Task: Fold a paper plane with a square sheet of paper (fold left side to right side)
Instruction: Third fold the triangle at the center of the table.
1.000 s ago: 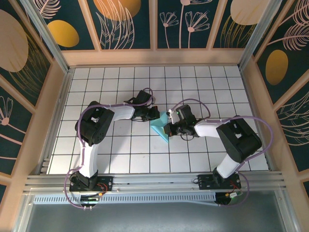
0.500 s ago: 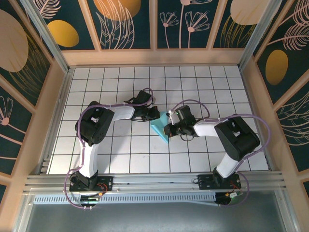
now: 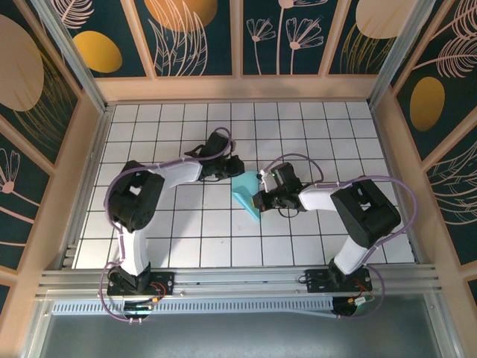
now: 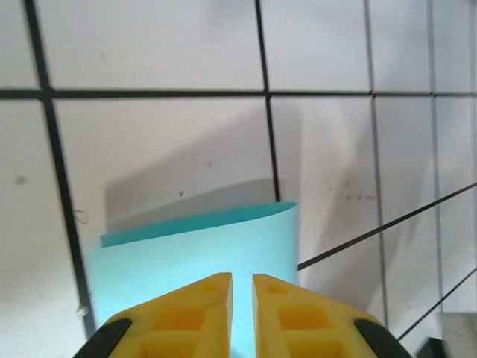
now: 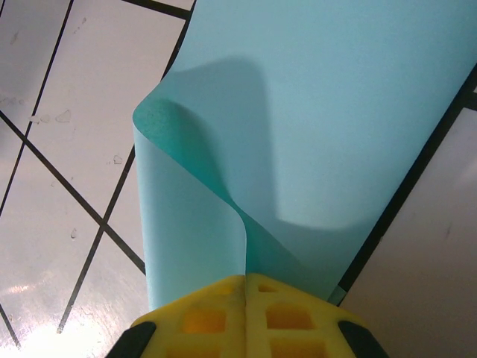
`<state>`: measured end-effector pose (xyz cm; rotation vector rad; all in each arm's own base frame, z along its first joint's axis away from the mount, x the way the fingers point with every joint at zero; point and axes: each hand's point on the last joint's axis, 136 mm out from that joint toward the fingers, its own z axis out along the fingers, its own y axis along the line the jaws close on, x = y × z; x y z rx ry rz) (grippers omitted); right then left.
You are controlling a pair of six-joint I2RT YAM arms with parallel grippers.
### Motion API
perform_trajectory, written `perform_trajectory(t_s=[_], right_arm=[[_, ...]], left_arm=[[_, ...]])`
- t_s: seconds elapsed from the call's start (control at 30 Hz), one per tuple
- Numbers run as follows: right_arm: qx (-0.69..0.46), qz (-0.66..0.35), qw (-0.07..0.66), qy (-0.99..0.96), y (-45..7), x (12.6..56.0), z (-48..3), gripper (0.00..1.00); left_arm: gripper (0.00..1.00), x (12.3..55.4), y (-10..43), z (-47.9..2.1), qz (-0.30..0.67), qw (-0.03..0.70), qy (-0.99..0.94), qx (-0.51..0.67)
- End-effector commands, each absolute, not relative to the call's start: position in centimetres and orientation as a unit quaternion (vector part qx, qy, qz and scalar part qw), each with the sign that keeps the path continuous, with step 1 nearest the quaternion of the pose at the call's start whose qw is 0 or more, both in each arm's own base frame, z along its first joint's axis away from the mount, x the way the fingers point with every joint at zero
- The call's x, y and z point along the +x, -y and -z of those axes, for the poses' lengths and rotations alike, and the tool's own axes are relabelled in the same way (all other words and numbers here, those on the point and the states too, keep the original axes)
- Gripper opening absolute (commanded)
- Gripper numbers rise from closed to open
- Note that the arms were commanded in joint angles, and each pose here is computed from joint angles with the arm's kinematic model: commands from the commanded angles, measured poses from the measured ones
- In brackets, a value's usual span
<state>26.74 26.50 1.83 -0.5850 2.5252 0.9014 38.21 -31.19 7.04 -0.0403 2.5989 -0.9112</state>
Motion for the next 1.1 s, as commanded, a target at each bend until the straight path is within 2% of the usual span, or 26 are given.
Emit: perform_trajectory(t_s=[0.0, 0.23, 0.47, 0.67, 1.07], right_arm=[[-0.202, -0.302, 0.169, -0.916, -25.5, 26.0, 0.1, 0.0], [-0.203, -0.303, 0.168, -0.916, -25.5, 26.0, 0.0, 0.0], [-0.202, -0.303, 0.168, -0.916, -25.5, 26.0, 0.1, 0.0], [-0.203, -0.301, 0.167, -0.917, -25.4, 25.9, 0.2, 0.0], [-0.199, -0.299, 0.166, -0.918, -25.2, 25.8, 0.4, 0.0]], left_arm=[[0.11, 37.7, 29.4, -8.6, 0.321, 0.223, -0.92, -0.032], [0.06, 32.9, 29.3, -8.8, 0.365, 0.22, -0.905, -0.011], [0.03, 29.0, 32.6, -7.2, 0.392, 0.178, -0.902, 0.003], [0.03, 28.5, 34.1, -5.6, 0.391, 0.161, -0.906, 0.002], [0.02, 27.9, 33.6, -2.6, 0.358, 0.139, -0.923, -0.005]])
